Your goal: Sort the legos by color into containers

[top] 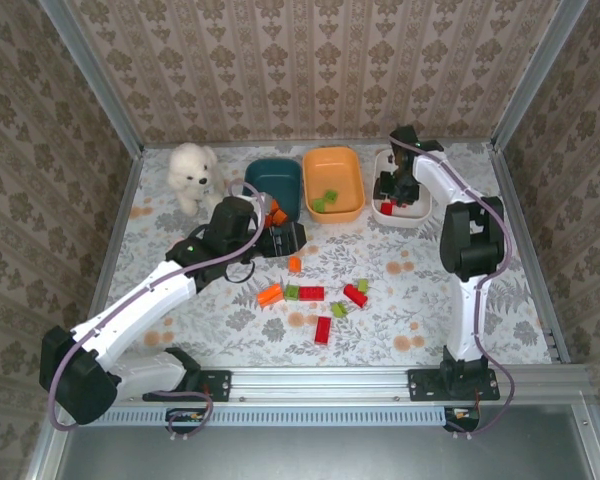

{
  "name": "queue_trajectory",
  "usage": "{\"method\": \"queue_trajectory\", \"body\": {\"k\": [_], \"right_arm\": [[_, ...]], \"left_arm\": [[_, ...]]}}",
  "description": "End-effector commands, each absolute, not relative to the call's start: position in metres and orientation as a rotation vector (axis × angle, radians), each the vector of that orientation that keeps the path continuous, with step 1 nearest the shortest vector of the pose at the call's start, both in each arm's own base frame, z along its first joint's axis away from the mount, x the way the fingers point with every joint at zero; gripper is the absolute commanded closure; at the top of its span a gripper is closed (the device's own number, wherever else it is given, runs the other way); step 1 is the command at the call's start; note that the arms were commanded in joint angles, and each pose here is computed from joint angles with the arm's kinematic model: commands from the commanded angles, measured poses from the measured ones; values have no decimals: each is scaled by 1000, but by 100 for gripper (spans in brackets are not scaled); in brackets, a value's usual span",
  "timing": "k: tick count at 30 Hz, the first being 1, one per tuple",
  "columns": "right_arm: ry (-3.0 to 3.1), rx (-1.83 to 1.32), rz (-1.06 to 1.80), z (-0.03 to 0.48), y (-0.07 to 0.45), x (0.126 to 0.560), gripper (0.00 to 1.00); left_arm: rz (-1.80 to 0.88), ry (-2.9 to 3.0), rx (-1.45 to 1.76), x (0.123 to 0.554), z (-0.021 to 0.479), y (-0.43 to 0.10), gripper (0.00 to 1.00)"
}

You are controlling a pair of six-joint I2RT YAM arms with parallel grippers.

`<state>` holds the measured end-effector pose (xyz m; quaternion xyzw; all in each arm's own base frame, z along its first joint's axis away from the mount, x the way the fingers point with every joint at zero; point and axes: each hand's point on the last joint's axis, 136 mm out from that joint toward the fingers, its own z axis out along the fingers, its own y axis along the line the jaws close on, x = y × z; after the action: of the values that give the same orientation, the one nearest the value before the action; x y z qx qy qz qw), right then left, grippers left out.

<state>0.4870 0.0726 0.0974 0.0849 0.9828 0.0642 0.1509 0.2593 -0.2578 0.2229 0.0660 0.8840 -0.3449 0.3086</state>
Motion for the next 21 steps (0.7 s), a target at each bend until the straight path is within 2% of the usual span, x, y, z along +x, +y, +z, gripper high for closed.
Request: {"method": "queue_trajectory", "body": {"k": [1, 5, 8, 11, 16, 21], "right_arm": [[2642, 210, 218, 189, 73, 488, 46], [2483, 180, 257, 251, 83, 475, 46], [2344, 135, 327, 296, 100, 449, 45], [2260, 110, 407, 318, 114, 412, 44], [2245, 118, 513, 312, 128, 336, 44], [2362, 199, 603, 267, 130, 265, 43]], "left_arm": [[-897, 2306, 248, 258, 241, -260, 0], [-882, 2312, 305, 255, 245, -261, 0], [-878, 2328, 364, 251, 244, -263, 0], [-870, 2351, 438, 245, 239, -265, 1], [-871, 2392, 518, 237, 228, -269, 3], [-882, 2441, 551, 232, 213, -279, 6]]}}
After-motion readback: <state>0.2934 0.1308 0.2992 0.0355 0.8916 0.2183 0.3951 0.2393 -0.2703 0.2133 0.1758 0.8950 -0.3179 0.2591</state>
